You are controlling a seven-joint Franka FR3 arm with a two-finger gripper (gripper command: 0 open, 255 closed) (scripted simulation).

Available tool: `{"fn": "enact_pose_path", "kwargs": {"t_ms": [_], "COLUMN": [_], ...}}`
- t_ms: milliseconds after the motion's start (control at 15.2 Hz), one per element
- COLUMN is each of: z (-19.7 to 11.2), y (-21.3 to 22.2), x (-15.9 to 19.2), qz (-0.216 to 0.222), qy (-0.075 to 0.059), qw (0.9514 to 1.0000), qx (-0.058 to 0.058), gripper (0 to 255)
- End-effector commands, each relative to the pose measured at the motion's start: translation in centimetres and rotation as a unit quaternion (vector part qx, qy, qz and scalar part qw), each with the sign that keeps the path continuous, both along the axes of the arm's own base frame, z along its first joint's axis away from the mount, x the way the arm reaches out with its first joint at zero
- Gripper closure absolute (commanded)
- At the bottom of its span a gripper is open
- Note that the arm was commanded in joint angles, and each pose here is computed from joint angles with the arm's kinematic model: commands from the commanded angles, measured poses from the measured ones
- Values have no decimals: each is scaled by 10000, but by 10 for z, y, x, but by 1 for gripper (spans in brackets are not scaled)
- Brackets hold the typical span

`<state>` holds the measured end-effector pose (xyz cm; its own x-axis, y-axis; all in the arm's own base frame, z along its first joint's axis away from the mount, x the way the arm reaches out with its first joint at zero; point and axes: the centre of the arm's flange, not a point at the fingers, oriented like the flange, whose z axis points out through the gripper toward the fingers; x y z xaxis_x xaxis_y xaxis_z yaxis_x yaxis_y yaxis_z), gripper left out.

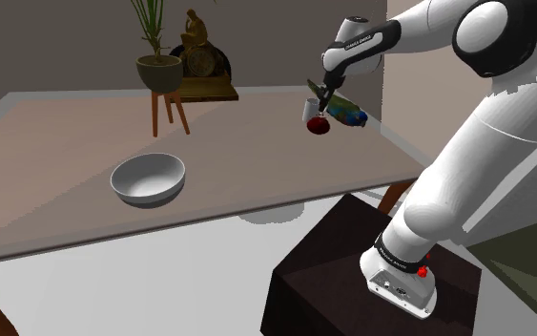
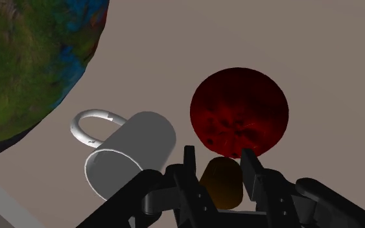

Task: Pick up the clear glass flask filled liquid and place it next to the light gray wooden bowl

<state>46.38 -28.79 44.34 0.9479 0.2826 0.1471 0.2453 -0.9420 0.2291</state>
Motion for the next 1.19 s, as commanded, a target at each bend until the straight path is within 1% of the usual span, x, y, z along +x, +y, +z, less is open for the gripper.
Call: {"fn": "enact_pose_path", "kwargs": {"t_ms": [0, 1122], "z": [10, 100], "y": [0, 0], "x": [0, 0], "qz": [0, 0], "qy": [-1, -1], "qw": [10000, 10000], "qx": [-1, -1], "gripper": [255, 255]}}
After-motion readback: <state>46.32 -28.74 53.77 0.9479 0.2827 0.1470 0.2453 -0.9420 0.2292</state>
